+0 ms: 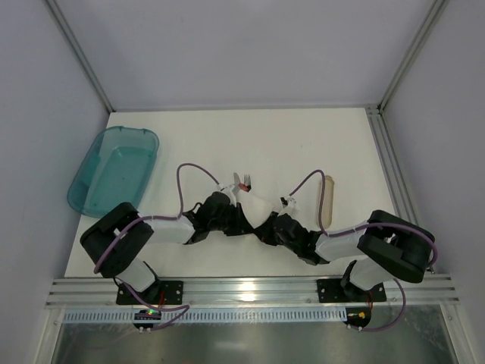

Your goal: Place the utensils on the paper napkin and roll it up

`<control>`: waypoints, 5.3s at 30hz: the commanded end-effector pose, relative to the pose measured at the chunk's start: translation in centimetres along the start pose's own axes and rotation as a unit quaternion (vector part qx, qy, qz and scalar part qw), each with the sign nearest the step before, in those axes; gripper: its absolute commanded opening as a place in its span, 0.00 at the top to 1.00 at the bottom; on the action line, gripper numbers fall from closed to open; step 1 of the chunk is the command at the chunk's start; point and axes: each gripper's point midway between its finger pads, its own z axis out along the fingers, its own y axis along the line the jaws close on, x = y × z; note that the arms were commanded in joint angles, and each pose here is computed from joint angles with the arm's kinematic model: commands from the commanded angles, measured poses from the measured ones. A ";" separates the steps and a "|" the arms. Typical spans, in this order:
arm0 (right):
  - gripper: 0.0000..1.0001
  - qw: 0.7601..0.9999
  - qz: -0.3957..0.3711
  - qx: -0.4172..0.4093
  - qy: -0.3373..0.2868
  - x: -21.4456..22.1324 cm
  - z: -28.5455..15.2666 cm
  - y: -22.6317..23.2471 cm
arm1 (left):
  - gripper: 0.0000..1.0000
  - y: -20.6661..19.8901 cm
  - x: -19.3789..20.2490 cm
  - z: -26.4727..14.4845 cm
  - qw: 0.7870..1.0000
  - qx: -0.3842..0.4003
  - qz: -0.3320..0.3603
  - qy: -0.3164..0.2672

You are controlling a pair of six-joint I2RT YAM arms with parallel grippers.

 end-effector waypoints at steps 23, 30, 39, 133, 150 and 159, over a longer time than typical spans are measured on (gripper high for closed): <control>0.85 0.997 -0.054 0.043 -0.030 -4.3 -3.5 1.2 | 0.92 2.2 2.4 0.7 1.000 -0.012 0.011 0.011; 0.96 0.996 -0.077 -0.041 0.011 -6.5 -0.2 4.5 | 0.91 2.5 2.7 0.6 1.000 -0.019 0.014 0.016; 0.96 0.990 -0.068 -0.112 0.048 -4.6 1.9 4.5 | 0.91 3.0 3.0 0.0 0.999 -0.030 0.020 0.018; 0.96 0.994 -0.038 -0.059 0.079 0.5 1.8 -3.1 | 0.90 7.0 -12.1 1.7 0.994 -0.104 -0.009 -0.038; 0.96 0.995 0.005 -0.068 0.074 0.1 2.3 -2.1 | 0.88 -1.2 -5.6 -2.2 1.000 0.008 0.022 -0.006; 0.96 0.996 0.015 -0.066 0.064 -0.5 2.0 -1.8 | 0.89 -1.0 -0.6 -2.6 1.000 0.005 0.025 0.008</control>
